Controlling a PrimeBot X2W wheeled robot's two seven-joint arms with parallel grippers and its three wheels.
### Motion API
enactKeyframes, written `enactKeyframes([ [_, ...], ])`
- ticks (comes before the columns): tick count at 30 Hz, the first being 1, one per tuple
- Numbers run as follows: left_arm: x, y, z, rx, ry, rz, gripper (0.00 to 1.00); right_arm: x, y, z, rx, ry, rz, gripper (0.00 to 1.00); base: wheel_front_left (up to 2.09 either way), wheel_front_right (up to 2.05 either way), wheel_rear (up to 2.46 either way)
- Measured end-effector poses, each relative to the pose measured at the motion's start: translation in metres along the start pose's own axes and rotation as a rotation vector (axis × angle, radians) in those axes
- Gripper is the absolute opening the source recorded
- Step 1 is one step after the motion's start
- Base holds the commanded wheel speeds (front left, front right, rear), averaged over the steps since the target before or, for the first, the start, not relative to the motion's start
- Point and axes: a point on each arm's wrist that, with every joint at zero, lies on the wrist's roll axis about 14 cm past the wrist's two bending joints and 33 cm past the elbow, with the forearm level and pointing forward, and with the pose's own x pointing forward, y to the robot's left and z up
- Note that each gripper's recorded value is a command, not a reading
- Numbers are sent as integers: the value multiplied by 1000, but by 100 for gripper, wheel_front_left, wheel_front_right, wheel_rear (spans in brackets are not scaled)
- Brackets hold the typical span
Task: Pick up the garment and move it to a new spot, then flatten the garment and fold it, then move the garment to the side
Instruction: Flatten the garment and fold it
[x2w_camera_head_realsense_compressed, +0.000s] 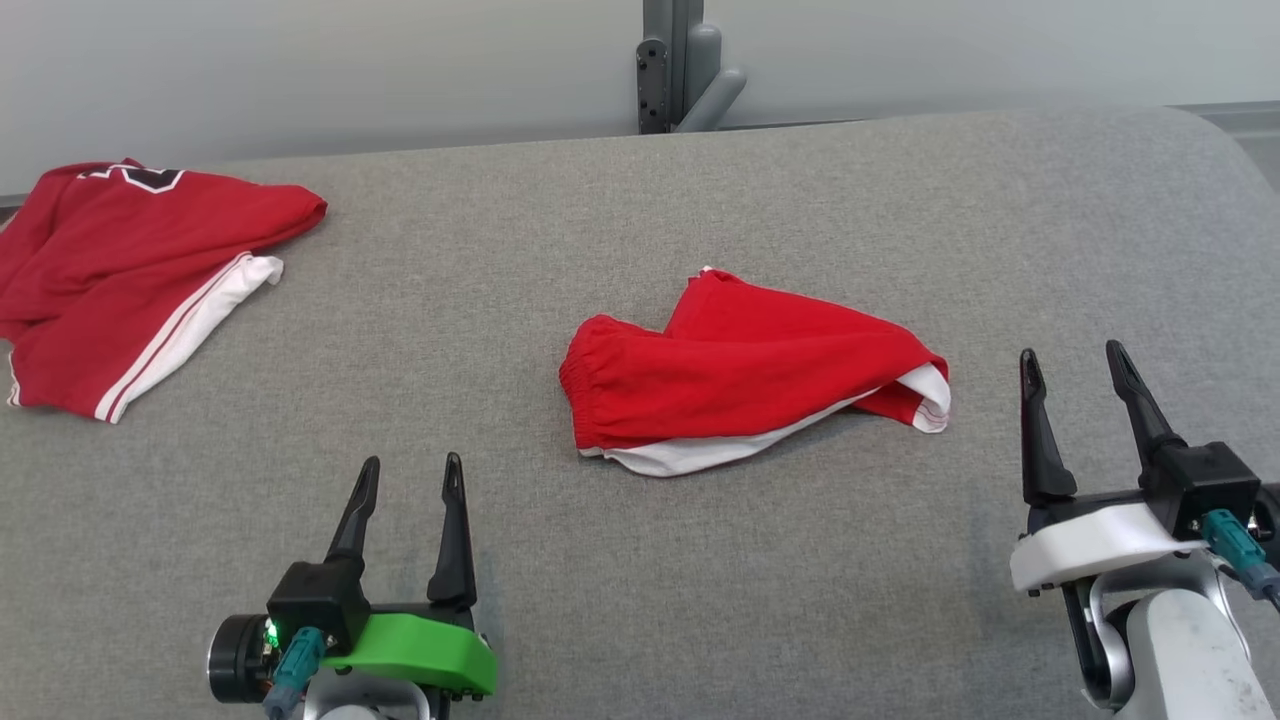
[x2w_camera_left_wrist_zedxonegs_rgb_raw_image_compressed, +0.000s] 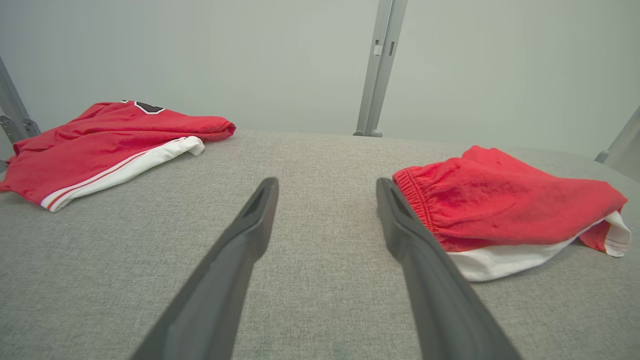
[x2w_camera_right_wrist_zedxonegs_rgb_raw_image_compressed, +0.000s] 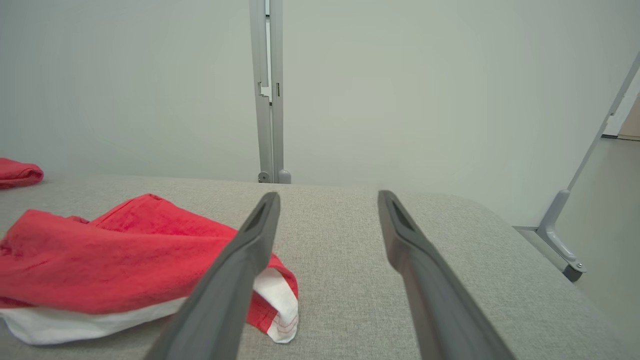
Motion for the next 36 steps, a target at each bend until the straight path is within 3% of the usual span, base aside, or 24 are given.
enactKeyframes([
  [7,-11,1,6,0,-17,5,100,-22,3,22,32,-62,-3,100,0,0,0],
  [25,-23,-1,8,5,-22,-4,100,-44,3,20,91,-54,-15,100,0,0,0],
  [36,-10,-42,-50,68,166,-214,100,-37,4,14,100,-39,-11,100,0,0,0],
])
